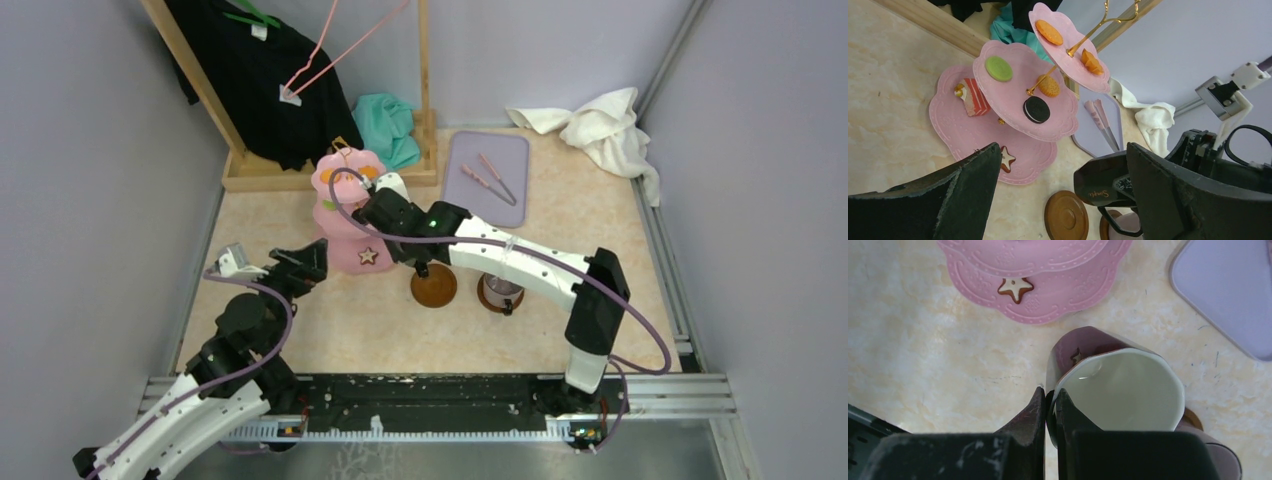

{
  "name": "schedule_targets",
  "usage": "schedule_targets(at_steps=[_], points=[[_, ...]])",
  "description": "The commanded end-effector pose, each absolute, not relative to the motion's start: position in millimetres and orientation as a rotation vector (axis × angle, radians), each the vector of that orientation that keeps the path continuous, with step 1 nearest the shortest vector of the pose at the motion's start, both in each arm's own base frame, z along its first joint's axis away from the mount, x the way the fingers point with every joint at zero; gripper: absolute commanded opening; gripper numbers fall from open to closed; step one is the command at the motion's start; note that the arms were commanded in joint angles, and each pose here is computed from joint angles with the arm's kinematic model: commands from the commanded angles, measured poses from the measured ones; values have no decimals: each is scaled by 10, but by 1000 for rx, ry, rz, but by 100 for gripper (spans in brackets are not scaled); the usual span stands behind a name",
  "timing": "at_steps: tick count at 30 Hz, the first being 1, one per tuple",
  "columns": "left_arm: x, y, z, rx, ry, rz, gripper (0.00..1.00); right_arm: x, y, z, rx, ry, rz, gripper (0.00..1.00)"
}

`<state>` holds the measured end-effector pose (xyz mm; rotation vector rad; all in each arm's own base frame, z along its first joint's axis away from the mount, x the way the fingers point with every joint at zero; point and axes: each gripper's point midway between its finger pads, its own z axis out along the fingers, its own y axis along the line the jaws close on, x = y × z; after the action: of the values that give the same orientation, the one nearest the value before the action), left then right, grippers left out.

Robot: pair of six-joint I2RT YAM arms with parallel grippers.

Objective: Serve the afternoon tea

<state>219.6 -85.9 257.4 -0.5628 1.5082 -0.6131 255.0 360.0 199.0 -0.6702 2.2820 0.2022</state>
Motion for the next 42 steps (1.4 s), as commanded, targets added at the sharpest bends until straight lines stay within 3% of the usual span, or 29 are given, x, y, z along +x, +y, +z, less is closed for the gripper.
schedule_targets(at_steps=[1,11,42], points=[[2131,-884,2693,-562,1496,-682,99,2558,3610,2132,-426,2325,197,0],[2080,-879,2743,-562,1483,-725,99,2499,3429,2240,-203,2388,68,0],[2056,-821,2717,-578,1476,-719,99,2383,3515,1533,-324,2523,82,0]])
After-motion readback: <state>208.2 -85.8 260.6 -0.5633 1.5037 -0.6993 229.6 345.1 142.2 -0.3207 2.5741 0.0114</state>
